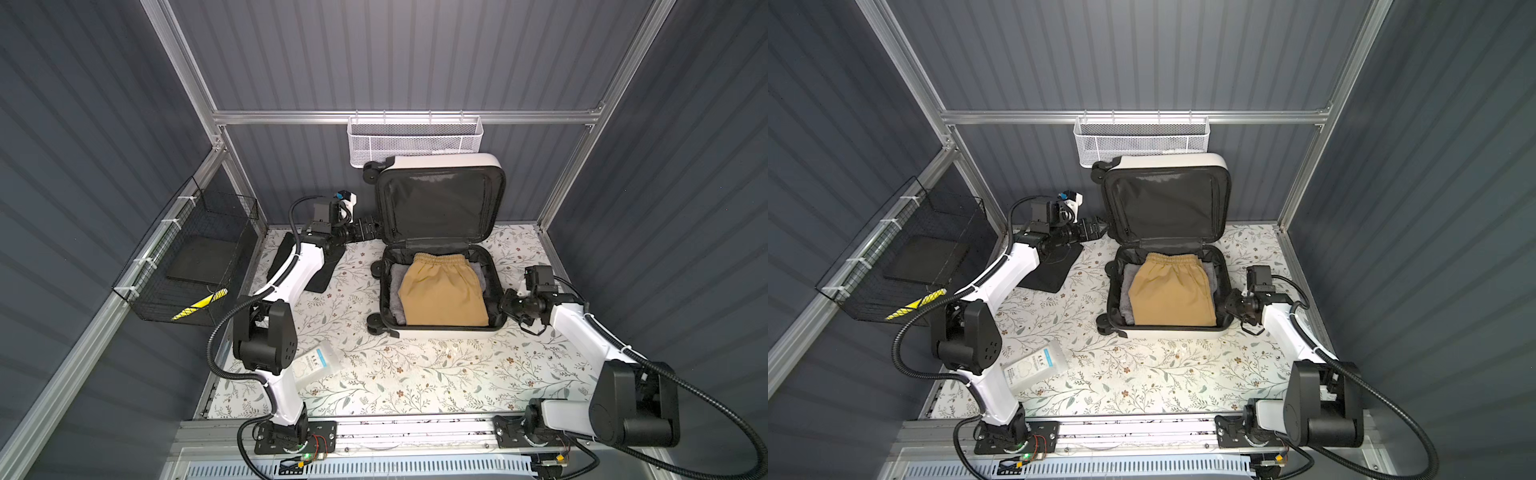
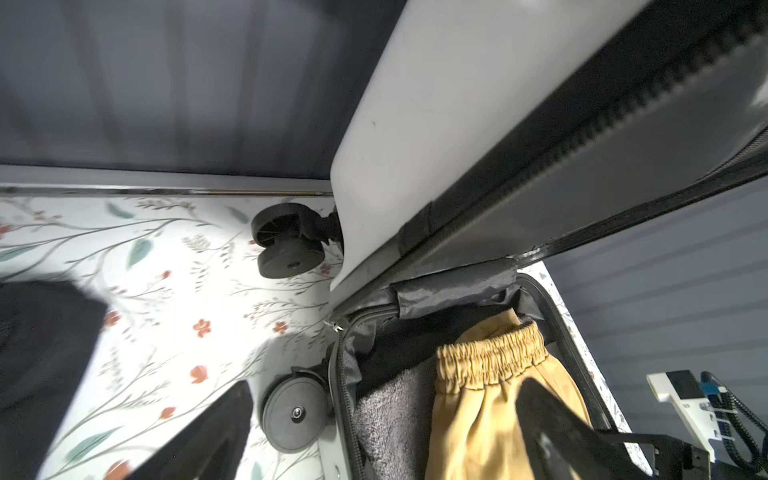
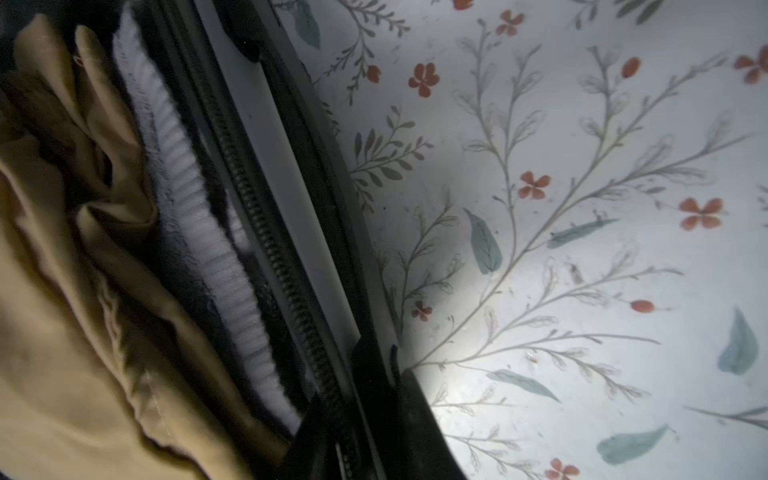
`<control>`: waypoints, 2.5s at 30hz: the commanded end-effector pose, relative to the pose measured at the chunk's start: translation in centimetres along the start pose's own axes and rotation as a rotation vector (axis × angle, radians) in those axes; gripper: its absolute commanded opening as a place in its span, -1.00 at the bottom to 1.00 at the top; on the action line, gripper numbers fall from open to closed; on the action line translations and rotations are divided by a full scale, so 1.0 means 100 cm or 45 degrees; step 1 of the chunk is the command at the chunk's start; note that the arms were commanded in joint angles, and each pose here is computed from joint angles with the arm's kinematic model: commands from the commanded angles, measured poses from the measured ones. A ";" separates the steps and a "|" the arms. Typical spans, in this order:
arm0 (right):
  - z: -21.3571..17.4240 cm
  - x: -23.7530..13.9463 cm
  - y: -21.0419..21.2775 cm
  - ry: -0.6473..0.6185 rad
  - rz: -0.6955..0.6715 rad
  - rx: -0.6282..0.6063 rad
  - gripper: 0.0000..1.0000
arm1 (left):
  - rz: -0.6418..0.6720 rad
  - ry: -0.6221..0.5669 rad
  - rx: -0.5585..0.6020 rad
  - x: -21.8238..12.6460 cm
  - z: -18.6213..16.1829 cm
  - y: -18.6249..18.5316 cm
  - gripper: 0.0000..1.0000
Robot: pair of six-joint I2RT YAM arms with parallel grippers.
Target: Pack the luggage
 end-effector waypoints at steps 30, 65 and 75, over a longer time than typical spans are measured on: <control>0.025 -0.092 0.071 -0.100 0.374 0.097 0.47 | 0.457 0.135 -0.389 -0.096 -0.086 0.066 1.00; -0.153 -0.088 0.180 0.417 0.675 -0.625 0.50 | 0.878 0.931 0.040 -0.030 -0.154 0.147 0.47; -0.154 -0.082 0.178 0.416 0.662 -0.606 0.51 | 0.953 0.982 0.051 -0.023 -0.163 0.162 0.44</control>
Point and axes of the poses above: each gripper's point midway between its finger pads, its own x axis out along the fingers, its own y axis along the line the jaws close on, z = x × y, the point moved 4 cm from there along -x, back along the fingers, and after that the axes turned 8 degrees about x, right-handed, at the moved point
